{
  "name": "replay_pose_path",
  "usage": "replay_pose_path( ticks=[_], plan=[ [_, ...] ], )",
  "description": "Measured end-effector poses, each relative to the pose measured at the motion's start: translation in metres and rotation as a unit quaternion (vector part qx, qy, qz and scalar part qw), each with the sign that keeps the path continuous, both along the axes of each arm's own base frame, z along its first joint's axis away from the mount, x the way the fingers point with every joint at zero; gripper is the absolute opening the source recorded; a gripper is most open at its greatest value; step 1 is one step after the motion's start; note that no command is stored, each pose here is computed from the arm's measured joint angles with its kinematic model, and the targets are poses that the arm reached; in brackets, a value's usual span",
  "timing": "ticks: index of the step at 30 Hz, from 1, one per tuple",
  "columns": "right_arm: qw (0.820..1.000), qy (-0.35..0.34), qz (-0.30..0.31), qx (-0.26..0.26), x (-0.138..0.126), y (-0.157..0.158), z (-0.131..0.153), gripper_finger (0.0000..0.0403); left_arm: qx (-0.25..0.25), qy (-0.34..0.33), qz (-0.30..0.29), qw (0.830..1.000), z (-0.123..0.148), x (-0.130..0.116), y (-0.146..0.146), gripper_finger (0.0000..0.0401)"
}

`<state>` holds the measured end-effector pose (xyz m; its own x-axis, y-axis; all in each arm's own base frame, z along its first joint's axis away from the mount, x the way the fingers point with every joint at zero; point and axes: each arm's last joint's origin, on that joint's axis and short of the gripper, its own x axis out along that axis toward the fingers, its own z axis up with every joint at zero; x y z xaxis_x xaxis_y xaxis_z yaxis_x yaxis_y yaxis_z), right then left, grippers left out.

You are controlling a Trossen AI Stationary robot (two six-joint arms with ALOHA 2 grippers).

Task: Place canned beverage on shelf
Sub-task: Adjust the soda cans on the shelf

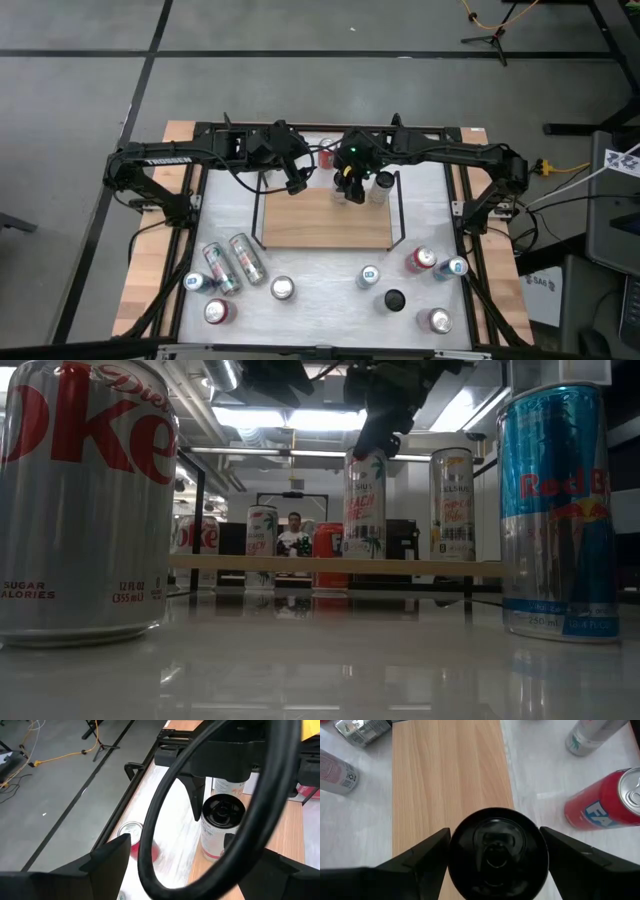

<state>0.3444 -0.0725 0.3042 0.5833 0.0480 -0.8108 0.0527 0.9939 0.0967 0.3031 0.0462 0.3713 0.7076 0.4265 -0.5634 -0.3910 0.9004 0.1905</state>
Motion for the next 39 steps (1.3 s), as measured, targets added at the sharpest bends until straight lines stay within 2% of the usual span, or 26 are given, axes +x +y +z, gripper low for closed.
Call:
replay_pose_path(
  ticks=[11, 20, 28, 39],
  plan=[
    [1.000, 0.000, 0.000, 0.000, 0.000, 0.000, 0.000, 0.0297, 0.000, 0.000, 0.000, 1.000, 0.000, 0.000, 0.000, 0.0314],
    [1.000, 0.007, 0.000, 0.002, -0.002, 0.000, 0.000, 0.0248, 0.000, 0.000, 0.000, 1.000, 0.000, 0.000, 0.000, 0.0314],
    [1.000, 0.022, 0.015, -0.004, -0.005, 0.001, -0.001, 0.0267, 0.000, 0.000, 0.000, 1.000, 0.000, 0.000, 0.000, 0.0314],
    [0.997, 0.053, 0.053, -0.017, -0.013, 0.003, 0.002, 0.0259, 0.000, 0.000, 0.000, 1.000, 0.000, 0.000, 0.000, 0.0314]
  ],
)
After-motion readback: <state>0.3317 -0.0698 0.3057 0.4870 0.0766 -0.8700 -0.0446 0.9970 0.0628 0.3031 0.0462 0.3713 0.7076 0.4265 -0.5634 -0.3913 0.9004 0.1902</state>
